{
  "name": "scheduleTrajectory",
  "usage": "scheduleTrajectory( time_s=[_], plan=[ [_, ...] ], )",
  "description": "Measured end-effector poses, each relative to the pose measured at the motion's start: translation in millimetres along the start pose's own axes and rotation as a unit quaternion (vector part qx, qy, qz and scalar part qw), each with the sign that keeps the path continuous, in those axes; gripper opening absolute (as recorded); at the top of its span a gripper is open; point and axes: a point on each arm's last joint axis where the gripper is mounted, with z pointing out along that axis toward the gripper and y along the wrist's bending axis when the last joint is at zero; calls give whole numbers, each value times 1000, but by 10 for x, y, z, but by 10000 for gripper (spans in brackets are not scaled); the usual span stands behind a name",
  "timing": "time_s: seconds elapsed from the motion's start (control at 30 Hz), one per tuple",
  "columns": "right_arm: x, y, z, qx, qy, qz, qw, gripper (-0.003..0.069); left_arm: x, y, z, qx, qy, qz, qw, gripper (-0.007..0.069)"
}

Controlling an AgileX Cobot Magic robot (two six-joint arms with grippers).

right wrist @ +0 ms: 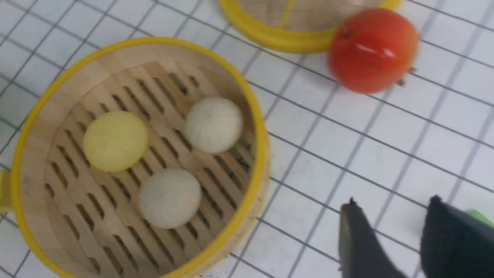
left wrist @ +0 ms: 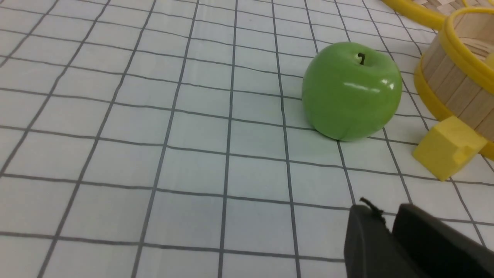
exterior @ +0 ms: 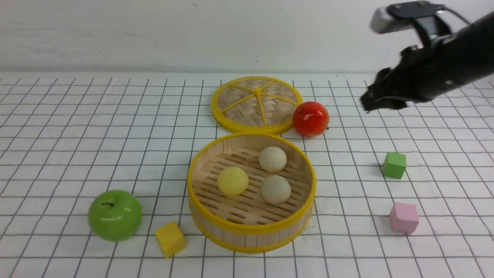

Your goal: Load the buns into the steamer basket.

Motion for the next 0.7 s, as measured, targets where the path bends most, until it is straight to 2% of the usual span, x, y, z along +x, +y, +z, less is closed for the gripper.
scheduleTrajectory(
  time_s=[0.03, 0.07, 0.13, 0.37, 0.5, 0.7],
  plan=[
    [-1, -53, -185, 9, -10, 18, 1000, 101, 0, 0, 0, 0, 0, 0, 1000, 101],
    [0, -80, -334, 16, -18, 31, 999, 43, 0, 0, 0, 0, 0, 0, 1000, 102],
    [23, -74, -633, 22, -28, 49, 998, -11, 0, 0, 0, 0, 0, 0, 1000, 102],
    [265, 241, -1336, -7, 17, 37, 999, -20, 0, 0, 0, 0, 0, 0, 1000, 104],
    [341, 431, -1659, -12, -9, 22, 1000, -19, 0, 0, 0, 0, 0, 0, 1000, 110],
    [396, 569, -1885, -16, -38, 11, 999, -17, 0, 0, 0, 0, 0, 0, 1000, 113]
  ],
)
